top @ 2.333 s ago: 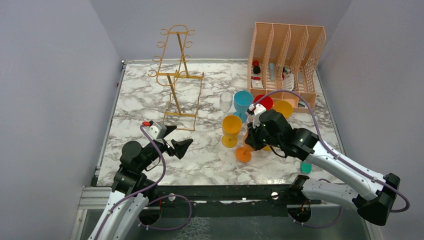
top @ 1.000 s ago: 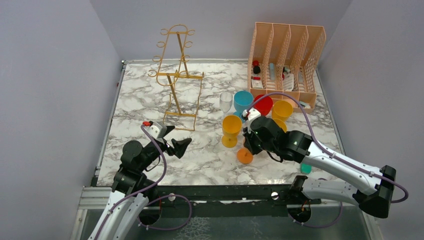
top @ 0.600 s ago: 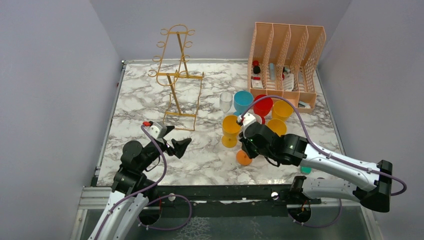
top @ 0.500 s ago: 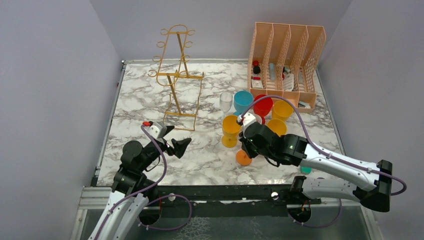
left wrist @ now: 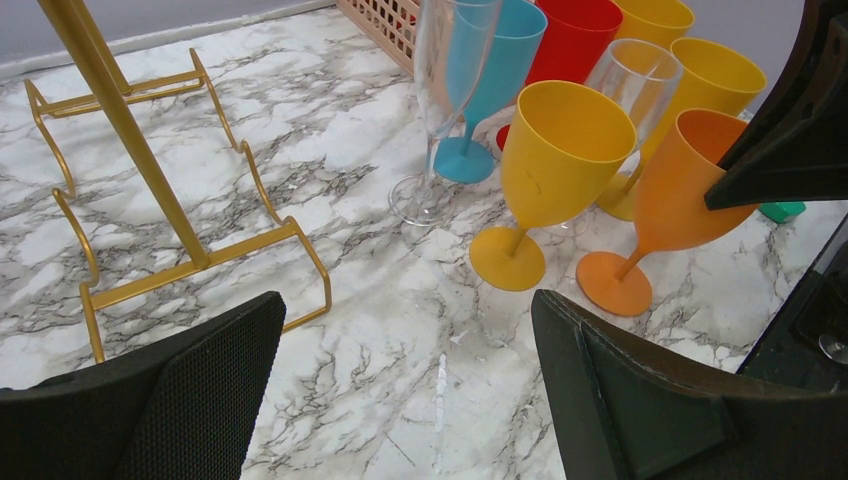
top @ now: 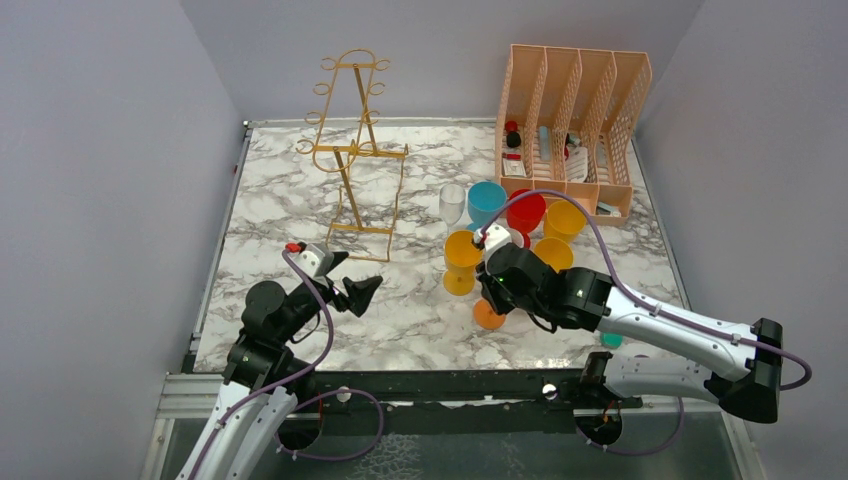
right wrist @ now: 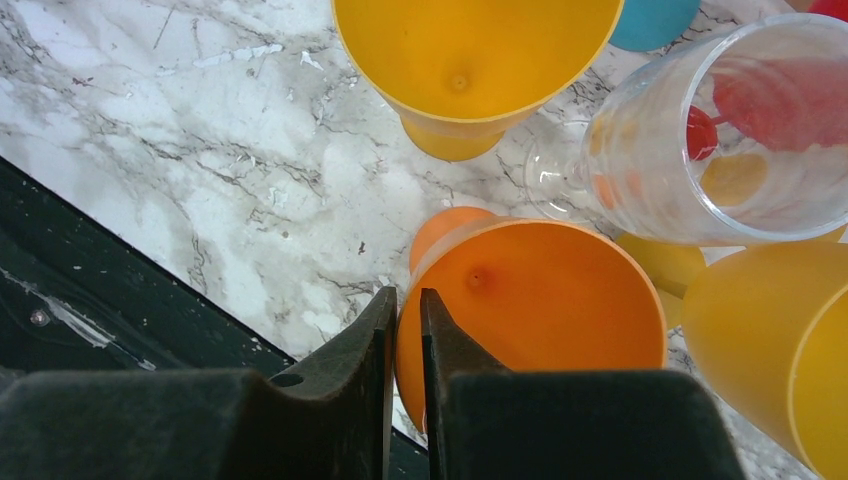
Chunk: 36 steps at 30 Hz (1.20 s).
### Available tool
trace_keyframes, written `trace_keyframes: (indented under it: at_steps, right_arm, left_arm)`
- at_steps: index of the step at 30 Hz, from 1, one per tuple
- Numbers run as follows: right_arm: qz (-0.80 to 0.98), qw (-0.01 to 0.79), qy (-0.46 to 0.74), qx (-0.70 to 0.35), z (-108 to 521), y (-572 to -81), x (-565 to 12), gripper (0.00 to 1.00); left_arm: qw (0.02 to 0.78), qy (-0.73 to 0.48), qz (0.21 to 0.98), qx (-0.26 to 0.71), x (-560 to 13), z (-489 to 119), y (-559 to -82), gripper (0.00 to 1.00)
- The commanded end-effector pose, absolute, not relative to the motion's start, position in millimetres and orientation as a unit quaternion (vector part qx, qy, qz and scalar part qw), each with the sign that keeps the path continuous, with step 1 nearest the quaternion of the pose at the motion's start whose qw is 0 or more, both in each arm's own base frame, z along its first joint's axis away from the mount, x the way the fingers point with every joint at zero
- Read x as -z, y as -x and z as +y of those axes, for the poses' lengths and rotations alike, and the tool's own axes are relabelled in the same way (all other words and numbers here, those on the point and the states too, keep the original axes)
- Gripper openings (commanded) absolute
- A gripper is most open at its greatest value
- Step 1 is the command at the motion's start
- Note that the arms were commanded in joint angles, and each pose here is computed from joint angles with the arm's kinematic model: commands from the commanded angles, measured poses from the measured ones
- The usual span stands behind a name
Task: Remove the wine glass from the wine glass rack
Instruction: Place the wine glass at the center of the board.
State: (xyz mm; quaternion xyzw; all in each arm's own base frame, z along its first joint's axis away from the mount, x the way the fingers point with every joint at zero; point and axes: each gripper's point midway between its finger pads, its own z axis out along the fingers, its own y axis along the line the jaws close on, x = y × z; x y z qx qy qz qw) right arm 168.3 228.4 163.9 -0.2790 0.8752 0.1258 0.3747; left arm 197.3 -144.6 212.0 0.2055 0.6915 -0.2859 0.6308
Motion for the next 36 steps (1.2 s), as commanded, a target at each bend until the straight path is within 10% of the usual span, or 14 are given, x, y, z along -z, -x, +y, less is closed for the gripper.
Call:
trace_keyframes:
  at_steps: [1,36]
  right_arm:
    - [0.867,0.392,0.276,-0.138,235.6,-172.0,-177.7,0.17]
    - [0.855,0.389,0.289,-0.184,247.0,-162.3,-189.1,0.15]
  left_arm:
    - [0.651,-0.205,0.676,0.278,-230.8,-141.6,-198.6,0.99]
    - [0.648,-0.204,0.680,0.277,-228.6,-141.7,-199.9,0.99]
